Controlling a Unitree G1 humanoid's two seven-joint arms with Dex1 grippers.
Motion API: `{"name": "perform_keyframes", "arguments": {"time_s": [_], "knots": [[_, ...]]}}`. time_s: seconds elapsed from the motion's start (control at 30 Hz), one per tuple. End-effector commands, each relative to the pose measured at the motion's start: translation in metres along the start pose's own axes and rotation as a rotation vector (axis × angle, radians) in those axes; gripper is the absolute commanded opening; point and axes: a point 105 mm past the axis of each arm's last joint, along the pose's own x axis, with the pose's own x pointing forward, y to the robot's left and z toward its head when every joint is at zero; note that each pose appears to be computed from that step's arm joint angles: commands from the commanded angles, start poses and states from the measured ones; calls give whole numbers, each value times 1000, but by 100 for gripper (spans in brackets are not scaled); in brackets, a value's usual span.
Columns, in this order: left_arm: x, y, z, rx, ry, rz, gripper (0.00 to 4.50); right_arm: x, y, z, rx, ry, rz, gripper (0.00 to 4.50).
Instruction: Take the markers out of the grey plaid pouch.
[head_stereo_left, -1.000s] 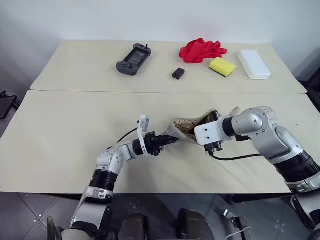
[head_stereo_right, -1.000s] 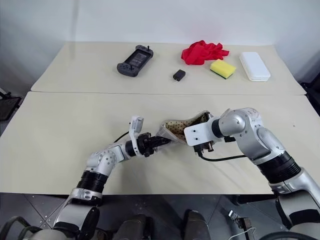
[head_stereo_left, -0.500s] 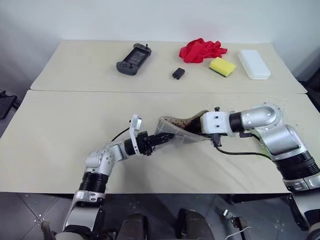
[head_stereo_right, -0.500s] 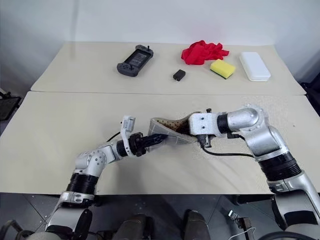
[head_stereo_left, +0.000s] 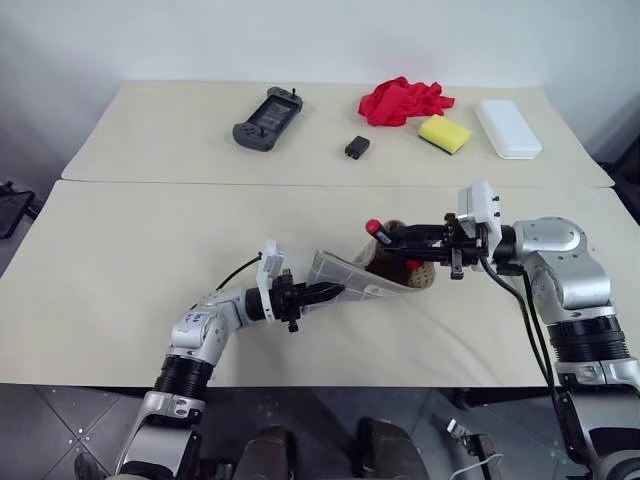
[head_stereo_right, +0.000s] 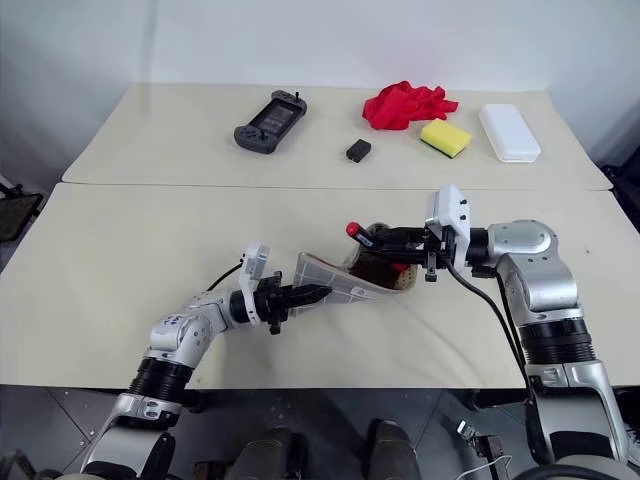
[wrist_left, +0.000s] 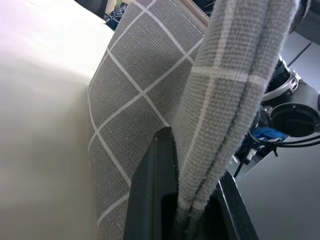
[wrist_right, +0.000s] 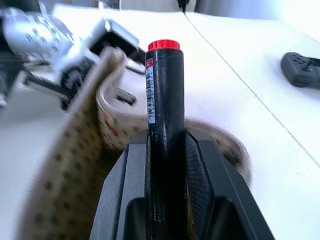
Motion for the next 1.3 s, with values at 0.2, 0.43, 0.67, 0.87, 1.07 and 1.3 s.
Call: {"name": "perform_keyframes", "arguments": {"time_s": [0.2, 0.43, 0.67, 0.87, 1.07, 1.3], "knots": [[-1, -5, 11, 123, -30, -16, 0, -49, -30, 111, 253, -409, -223, 59], [1, -3, 20, 187, -64, -5, 0, -123, -66, 18, 508, -84, -704, 59], [-5, -2, 26, 261, -64, 14, 0, -143, -42, -69, 641, 335, -849, 59], [-4, 4, 39, 488, -57, 56, 0, -146, -25, -108, 630, 525, -883, 59], [-9, 4, 42, 528, -28, 34, 0, -139, -30, -90, 527, 450, -821, 224], [-48, 18, 101, 400, -303, 227, 0, -110, -29, -18, 139, 80, -535, 448]]}}
